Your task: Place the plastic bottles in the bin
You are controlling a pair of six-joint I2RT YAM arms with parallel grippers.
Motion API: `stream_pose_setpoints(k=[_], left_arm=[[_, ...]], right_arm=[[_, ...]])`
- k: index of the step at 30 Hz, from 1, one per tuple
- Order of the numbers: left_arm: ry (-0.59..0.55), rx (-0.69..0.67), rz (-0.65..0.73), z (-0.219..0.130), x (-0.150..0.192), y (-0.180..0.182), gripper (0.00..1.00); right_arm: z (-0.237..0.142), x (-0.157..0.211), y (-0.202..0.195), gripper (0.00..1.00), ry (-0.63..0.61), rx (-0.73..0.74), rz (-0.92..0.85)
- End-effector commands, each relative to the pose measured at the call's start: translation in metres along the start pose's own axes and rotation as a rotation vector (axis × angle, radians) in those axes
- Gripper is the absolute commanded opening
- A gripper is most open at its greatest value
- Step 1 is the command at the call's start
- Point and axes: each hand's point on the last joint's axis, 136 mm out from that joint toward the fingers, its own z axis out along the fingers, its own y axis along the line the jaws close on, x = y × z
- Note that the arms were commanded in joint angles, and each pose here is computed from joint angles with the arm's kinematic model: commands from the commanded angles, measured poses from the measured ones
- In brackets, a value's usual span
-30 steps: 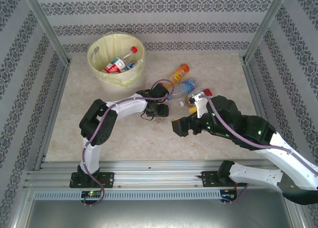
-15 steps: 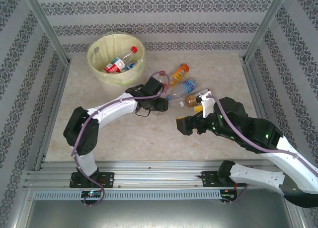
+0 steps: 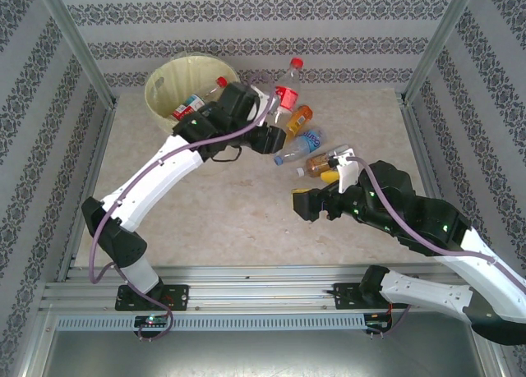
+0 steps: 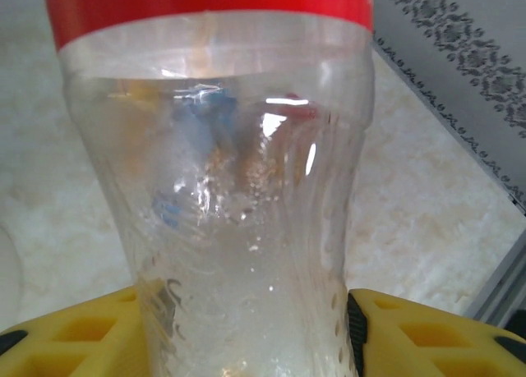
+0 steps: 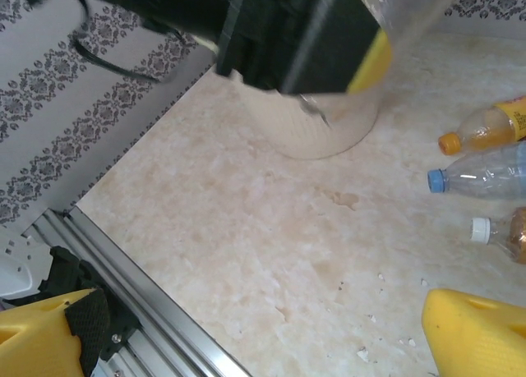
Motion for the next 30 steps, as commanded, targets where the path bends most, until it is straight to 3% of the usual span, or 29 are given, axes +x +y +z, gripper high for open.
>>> stream_pose_setpoints(k=[1,9,16,30], left_arm=[[0.078,-0.05,0.107,-0.02,0.006,0.013,0.56],[0.053,-0.184,0.089,-0.047,-0.027,0.061,0.56],[-0.007,-0.326,0.019,-0.081,-0.047,0.124,0.56],[0.008,-0.578,-0.084,-0.116,-0.033,0.239,0.58]], right_arm=[[-0.005,-0.012,-0.005,0.98,-0.066,0.023,0.017],[-0.014,-0.025,-0.008,0.98,-0.124,0.043,0.012],[-0.014,-0.023,-0.012,0.98,-0.117,0.067,0.01],[-0.02,-0.024,-0.015,0.98,-0.111,0.085,0.006]])
